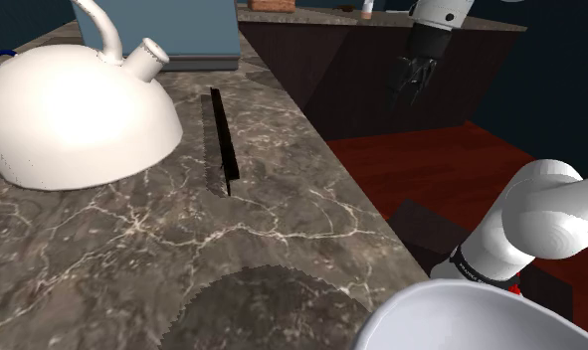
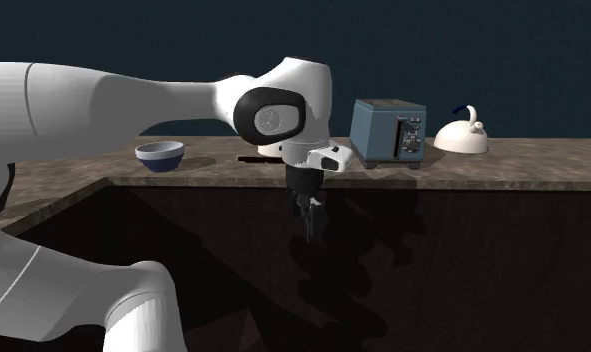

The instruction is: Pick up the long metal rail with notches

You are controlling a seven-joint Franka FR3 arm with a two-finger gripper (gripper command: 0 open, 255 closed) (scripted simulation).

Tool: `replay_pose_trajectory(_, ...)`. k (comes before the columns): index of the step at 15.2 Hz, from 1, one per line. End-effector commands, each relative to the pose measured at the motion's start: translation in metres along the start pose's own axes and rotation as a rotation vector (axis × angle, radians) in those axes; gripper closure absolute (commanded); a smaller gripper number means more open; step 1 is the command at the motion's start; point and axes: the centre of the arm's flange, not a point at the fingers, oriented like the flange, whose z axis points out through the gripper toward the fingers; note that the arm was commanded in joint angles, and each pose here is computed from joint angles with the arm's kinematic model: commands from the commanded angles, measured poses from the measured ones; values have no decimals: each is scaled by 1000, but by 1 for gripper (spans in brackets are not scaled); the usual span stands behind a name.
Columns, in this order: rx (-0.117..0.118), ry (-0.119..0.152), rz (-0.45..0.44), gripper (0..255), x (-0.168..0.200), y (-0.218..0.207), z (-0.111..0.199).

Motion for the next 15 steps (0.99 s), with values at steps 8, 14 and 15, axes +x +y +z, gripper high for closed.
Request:
replay_pose_trajectory(8, -22, -26, 85, 0, -2, -95, -10)
replay_pose_trajectory(14, -40, -49, 158, 0, 3, -176, -16)
replay_pose_trajectory(15, -43, -53, 170, 0, 4, -190, -17)
